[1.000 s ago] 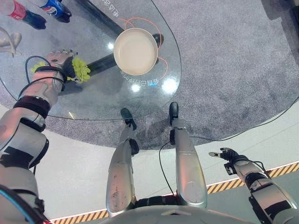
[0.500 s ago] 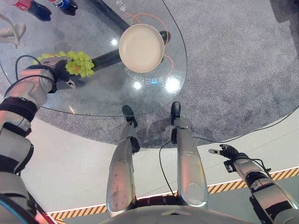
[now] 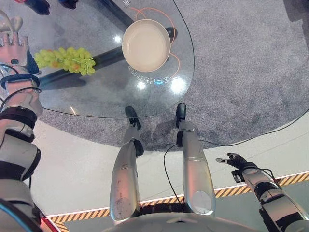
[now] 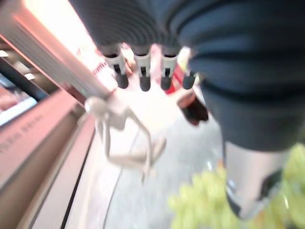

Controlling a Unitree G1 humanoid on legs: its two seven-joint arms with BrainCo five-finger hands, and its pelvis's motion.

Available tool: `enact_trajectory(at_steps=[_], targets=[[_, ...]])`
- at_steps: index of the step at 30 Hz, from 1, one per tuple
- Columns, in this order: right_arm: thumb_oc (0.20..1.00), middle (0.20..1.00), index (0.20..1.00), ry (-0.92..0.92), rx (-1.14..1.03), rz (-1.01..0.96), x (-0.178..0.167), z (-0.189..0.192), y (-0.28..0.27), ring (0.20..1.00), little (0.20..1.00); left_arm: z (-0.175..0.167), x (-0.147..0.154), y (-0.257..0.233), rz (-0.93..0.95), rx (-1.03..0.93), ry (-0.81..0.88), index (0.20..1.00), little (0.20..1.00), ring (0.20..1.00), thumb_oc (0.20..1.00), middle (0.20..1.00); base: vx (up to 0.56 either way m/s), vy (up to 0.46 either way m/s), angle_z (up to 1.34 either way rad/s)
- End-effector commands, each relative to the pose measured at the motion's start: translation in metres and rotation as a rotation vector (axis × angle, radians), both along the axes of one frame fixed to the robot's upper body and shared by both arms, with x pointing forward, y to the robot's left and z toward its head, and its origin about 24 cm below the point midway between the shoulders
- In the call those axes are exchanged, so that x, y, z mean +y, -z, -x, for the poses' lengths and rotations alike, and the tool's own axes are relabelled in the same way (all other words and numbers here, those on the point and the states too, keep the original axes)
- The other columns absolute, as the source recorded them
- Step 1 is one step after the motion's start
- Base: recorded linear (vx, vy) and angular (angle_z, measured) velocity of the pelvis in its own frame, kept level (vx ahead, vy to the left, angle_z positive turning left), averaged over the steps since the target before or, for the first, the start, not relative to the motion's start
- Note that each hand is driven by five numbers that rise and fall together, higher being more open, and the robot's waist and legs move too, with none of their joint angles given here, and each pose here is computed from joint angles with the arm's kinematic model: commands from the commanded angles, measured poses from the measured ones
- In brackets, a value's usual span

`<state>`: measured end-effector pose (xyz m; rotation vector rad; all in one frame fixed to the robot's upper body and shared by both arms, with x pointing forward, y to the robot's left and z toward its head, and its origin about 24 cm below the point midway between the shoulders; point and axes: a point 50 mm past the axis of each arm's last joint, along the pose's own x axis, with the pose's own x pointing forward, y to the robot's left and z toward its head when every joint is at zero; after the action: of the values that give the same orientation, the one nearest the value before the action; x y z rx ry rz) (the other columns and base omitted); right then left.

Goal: Pick up fruits into the plate

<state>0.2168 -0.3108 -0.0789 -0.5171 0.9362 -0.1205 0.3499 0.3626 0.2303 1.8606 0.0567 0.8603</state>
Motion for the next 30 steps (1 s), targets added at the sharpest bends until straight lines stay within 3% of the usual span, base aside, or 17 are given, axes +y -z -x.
enact_trajectory(at_steps=[1, 9, 30], targets=[[1.0, 1.0, 1.0, 0.017, 0.085, 0.016, -0.007, 0.031, 0.014, 1.0, 1.0, 0.019, 0.023, -0.021, -0.045, -0.15, -0.111, 1.0, 1.0, 1.0, 1.0, 1.0, 0.0, 0.0, 0.0], [1.0, 1.0, 1.0, 0.007, 0.073, 0.014, -0.002, 0.027, 0.014, 1.0, 1.0, 0.007, 0.003, -0.035, -0.061, -0.244, 0.043, 1.0, 1.0, 1.0, 1.0, 1.0, 0.0, 0.003, -0.02], [1.0, 1.0, 1.0, 0.034, 0.038, 0.053, -0.017, 0.022, 0.003, 1.0, 1.0, -0.015, -0.013, -0.004, -0.016, 0.252, 0.085, 1.0, 1.0, 1.0, 1.0, 1.0, 0.0, 0.002, 0.0]])
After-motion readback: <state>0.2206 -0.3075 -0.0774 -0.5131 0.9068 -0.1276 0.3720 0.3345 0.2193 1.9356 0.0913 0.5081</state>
